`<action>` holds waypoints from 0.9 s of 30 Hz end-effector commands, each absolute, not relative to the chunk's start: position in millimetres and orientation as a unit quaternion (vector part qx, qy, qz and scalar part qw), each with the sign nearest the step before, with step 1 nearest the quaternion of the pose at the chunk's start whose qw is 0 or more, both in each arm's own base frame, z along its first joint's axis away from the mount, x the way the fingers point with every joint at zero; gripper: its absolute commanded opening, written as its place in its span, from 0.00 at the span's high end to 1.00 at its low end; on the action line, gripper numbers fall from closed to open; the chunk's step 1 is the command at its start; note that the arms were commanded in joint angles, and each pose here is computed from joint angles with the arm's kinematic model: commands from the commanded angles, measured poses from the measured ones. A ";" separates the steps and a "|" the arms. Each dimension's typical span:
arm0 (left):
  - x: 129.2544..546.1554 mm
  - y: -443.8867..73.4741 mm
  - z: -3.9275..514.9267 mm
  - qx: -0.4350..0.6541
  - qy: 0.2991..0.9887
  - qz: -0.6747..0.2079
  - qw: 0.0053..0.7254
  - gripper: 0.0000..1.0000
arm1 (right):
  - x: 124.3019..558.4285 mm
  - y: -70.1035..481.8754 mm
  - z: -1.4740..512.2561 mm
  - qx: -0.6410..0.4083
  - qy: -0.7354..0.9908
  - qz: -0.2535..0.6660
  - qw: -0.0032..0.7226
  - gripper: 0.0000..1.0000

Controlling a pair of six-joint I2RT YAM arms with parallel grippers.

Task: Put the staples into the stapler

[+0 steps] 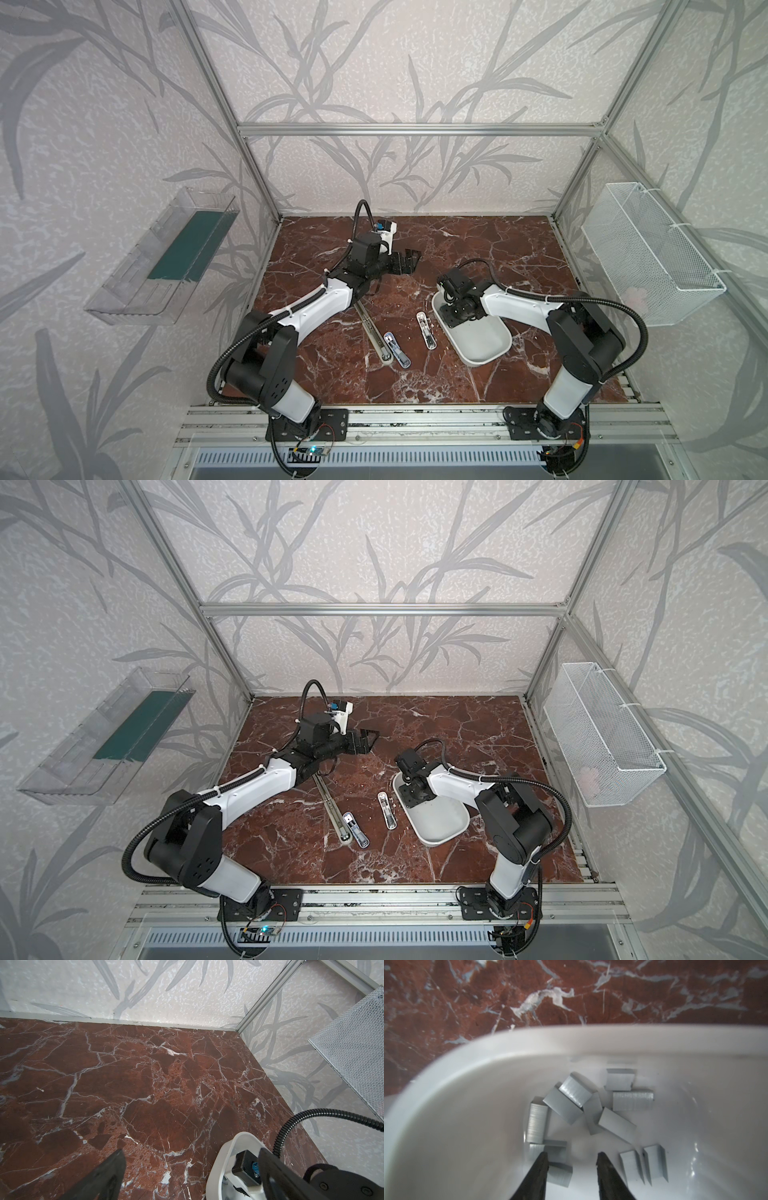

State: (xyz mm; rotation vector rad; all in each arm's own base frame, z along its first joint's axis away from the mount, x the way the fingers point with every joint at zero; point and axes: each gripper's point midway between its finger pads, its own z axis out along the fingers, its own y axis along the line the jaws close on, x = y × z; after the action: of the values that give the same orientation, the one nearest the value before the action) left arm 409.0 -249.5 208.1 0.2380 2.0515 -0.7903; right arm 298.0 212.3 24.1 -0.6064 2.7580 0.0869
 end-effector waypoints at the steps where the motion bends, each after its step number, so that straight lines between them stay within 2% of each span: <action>1: 403.1 -250.7 219.8 0.109 0.820 -0.324 0.459 0.01 | 292.2 195.3 24.1 -0.201 0.968 -0.003 0.149 0.60; 7: 401.3 -252.6 222.3 0.109 0.817 -0.333 0.458 0.01 | 292.9 182.5 36.9 -0.178 0.969 -0.017 0.170 0.62; 12: 398.5 -251.4 226.2 0.108 0.813 -0.336 0.464 0.01 | 294.1 174.3 40.1 -0.160 0.972 -0.021 0.171 0.68; 16: 395.5 -249.2 228.3 0.108 0.811 -0.336 0.467 0.01 | 291.7 184.2 50.2 -0.175 0.967 0.019 0.183 0.69; 22: 392.0 -246.2 229.5 0.104 0.810 -0.335 0.470 0.01 | 278.4 211.7 67.6 -0.227 0.947 0.080 0.211 0.61; 24: 391.2 -246.3 229.7 0.106 0.809 -0.336 0.470 0.01 | 275.4 218.5 65.9 -0.241 0.944 0.085 0.209 0.57; 27: 389.1 -245.5 229.9 0.106 0.809 -0.336 0.470 0.01 | 276.1 222.1 54.7 -0.244 0.949 0.080 0.185 0.56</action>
State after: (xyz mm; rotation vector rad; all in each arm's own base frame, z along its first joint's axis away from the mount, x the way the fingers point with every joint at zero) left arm 394.2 -245.6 213.6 0.2481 2.0352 -0.8138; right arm 278.7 215.7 63.0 -0.6373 2.6459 0.2078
